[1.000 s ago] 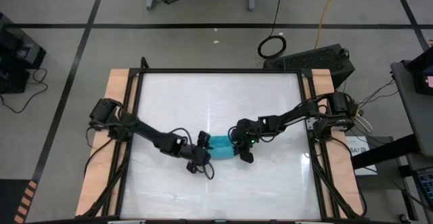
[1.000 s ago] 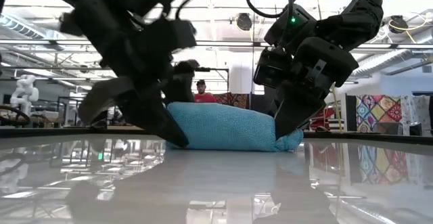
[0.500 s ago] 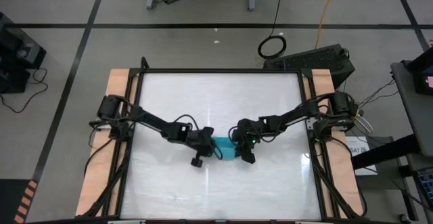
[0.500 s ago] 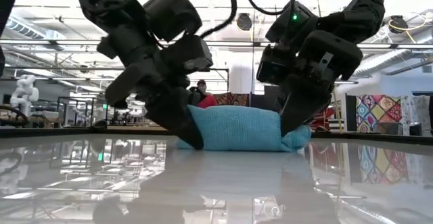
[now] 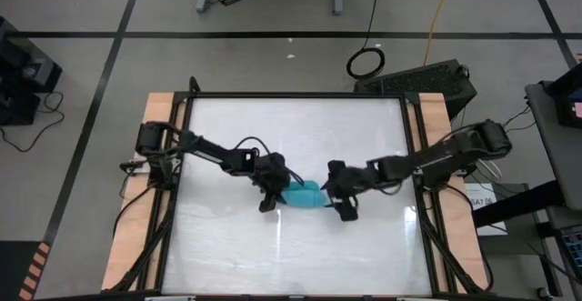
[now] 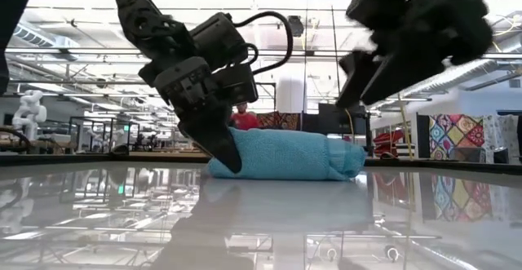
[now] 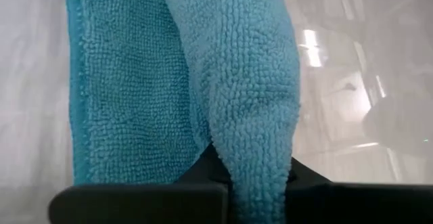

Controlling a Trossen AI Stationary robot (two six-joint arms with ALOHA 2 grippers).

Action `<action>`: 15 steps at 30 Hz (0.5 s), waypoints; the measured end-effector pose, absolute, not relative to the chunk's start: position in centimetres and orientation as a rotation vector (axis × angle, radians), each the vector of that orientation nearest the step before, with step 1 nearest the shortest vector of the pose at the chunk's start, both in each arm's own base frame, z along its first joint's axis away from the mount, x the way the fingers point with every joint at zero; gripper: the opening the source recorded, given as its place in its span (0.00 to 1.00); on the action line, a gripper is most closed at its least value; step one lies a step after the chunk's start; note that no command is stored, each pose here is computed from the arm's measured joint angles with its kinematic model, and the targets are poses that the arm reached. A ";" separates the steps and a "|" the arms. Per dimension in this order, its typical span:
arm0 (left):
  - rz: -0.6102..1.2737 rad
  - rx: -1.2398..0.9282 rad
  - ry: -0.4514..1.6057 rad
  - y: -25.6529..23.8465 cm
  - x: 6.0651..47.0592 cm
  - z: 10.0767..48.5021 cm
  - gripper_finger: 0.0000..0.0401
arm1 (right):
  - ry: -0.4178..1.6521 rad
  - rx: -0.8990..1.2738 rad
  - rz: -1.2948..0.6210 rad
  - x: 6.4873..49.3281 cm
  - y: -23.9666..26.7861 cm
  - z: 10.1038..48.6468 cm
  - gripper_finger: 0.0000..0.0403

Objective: Roll towel
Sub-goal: Roll the blue towel

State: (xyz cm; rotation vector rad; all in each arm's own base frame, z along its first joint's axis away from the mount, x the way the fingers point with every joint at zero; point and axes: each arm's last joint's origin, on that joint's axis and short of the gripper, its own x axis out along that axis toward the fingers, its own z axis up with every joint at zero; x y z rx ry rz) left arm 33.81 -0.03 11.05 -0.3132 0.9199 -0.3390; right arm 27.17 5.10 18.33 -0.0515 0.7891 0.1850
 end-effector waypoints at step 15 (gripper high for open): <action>-0.345 -0.415 0.911 2.2 33.6 11.1 0.06 | 0.744 -0.682 0.055 28.1 10.1 14.6 0.57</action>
